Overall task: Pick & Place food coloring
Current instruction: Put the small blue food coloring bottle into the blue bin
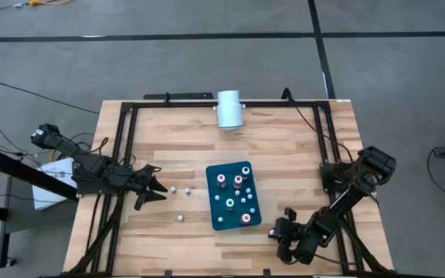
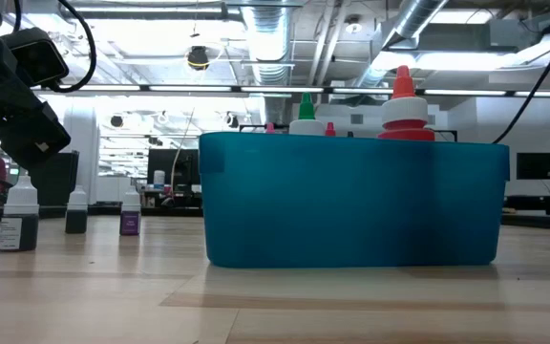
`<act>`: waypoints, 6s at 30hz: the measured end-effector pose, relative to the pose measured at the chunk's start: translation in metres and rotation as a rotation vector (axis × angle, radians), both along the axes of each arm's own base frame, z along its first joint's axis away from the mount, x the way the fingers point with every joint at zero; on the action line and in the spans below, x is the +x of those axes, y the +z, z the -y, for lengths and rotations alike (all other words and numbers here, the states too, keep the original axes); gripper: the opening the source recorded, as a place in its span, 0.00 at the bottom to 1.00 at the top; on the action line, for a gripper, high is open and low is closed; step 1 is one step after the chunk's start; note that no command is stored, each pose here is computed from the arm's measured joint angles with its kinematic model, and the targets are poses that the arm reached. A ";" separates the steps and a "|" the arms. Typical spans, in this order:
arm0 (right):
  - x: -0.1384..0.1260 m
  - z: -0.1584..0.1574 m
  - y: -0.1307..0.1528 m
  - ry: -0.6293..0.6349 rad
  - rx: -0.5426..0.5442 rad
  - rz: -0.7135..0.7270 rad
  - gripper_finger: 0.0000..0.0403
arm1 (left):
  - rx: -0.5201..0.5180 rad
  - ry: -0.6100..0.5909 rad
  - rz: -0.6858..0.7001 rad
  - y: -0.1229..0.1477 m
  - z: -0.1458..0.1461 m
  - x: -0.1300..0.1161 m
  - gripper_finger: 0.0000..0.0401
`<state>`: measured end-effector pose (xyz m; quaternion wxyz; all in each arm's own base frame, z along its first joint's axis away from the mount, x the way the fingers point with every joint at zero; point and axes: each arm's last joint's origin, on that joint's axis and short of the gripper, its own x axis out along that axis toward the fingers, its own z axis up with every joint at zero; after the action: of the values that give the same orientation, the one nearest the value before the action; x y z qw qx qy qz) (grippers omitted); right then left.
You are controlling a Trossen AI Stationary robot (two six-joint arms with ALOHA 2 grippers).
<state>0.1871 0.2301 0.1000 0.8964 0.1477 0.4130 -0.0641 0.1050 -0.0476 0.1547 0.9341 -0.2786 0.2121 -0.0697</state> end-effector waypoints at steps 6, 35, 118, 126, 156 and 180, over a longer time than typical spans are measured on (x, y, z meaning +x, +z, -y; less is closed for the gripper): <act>0.002 0.003 0.007 -0.002 0.038 -0.017 0.17 | 0.000 0.000 0.000 0.000 0.000 0.000 0.41; 0.005 0.076 0.121 0.009 0.034 0.163 0.16 | 0.000 0.000 0.000 0.000 0.000 0.000 0.41; 0.105 0.186 0.119 0.436 -0.089 -0.053 0.16 | -0.014 0.006 -0.003 0.000 0.000 0.000 0.41; 0.107 0.185 0.116 0.378 -0.109 -0.011 0.16 | -0.014 0.006 -0.005 0.000 0.000 0.000 0.41; 0.117 0.188 0.069 0.253 -0.085 -0.167 0.16 | -0.014 0.005 -0.004 0.000 0.000 0.000 0.41; 0.118 0.197 0.073 0.205 -0.089 -0.200 0.16 | -0.009 0.004 -0.005 0.000 0.000 0.000 0.41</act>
<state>0.3054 0.0329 0.1726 0.8584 0.0579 0.5097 -0.0050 0.1050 -0.0476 0.1546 0.9324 -0.2836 0.2134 -0.0681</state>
